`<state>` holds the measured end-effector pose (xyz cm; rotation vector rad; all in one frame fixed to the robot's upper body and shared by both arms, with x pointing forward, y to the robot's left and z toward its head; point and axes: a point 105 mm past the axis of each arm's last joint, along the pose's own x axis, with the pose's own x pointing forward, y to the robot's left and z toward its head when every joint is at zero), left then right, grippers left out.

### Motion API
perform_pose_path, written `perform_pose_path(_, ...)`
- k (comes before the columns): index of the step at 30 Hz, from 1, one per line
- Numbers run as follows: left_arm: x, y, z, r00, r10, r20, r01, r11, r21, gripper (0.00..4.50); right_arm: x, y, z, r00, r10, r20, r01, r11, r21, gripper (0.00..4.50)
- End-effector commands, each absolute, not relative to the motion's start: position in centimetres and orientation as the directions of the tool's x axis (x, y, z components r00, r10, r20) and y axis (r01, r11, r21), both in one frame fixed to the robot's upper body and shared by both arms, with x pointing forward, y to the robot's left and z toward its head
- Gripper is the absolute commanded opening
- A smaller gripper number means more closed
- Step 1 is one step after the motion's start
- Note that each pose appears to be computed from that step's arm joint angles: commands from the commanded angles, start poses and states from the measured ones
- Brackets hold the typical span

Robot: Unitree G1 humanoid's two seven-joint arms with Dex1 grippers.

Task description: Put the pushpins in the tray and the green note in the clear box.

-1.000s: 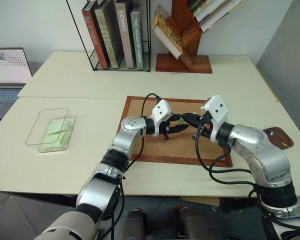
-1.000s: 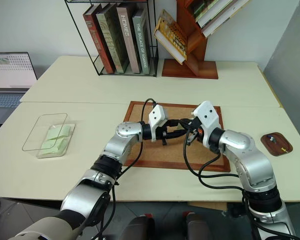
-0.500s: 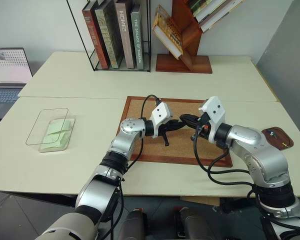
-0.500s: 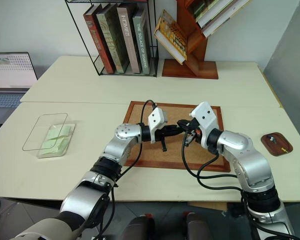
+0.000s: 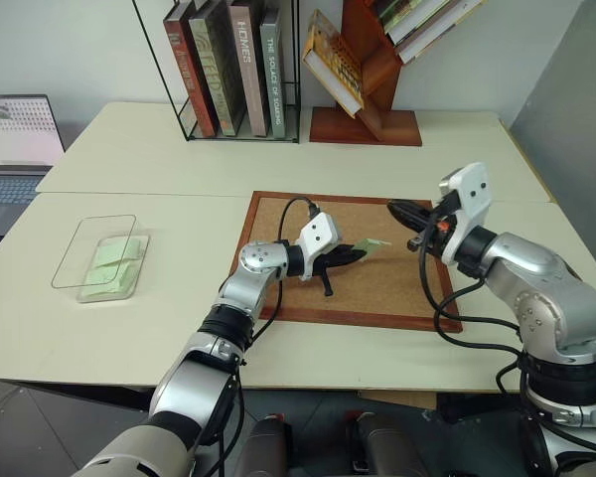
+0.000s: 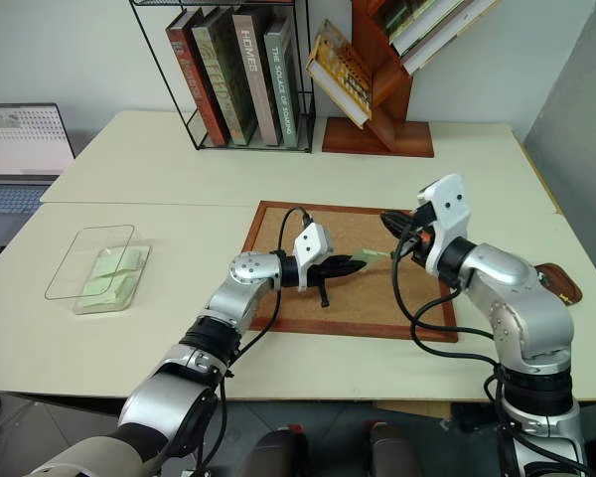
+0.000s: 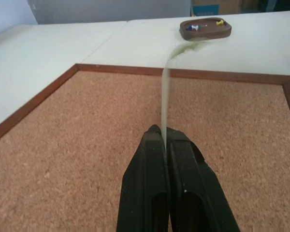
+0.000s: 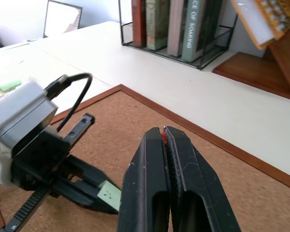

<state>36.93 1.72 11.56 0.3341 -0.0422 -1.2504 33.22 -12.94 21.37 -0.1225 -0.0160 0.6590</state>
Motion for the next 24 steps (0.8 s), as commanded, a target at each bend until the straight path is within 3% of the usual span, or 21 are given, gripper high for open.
perform_pose_path(1,36.8,1.3,12.4,0.323,-0.938,-0.126,0.910,0.272,0.313,0.04,33.1,-17.1,23.6,0.864,0.503,0.036,-0.493,0.857,-0.149,0.00)
perform_pose_path(7,36.1,2.1,12.8,0.339,-0.935,-0.109,0.898,0.286,0.334,0.04,31.9,-27.9,20.9,0.985,0.155,-0.070,-0.166,0.968,-0.188,0.00)
perform_pose_path(13,35.2,2.4,12.9,0.347,-0.931,-0.112,0.890,0.289,0.354,0.04,30.6,-34.5,16.3,0.972,-0.110,-0.208,0.044,0.954,-0.297,0.00)
perform_pose_path(18,34.8,2.3,13.1,0.351,-0.929,-0.121,0.883,0.285,0.372,0.04,30.7,-36.7,13.4,0.944,-0.212,-0.255,0.109,0.924,-0.366,0.00)
perform_pose_path(24,34.7,2.4,13.3,0.365,-0.923,-0.123,0.878,0.297,0.376,0.04,32.1,-37.3,11.6,0.937,-0.230,-0.265,0.118,0.918,-0.378,0.00)
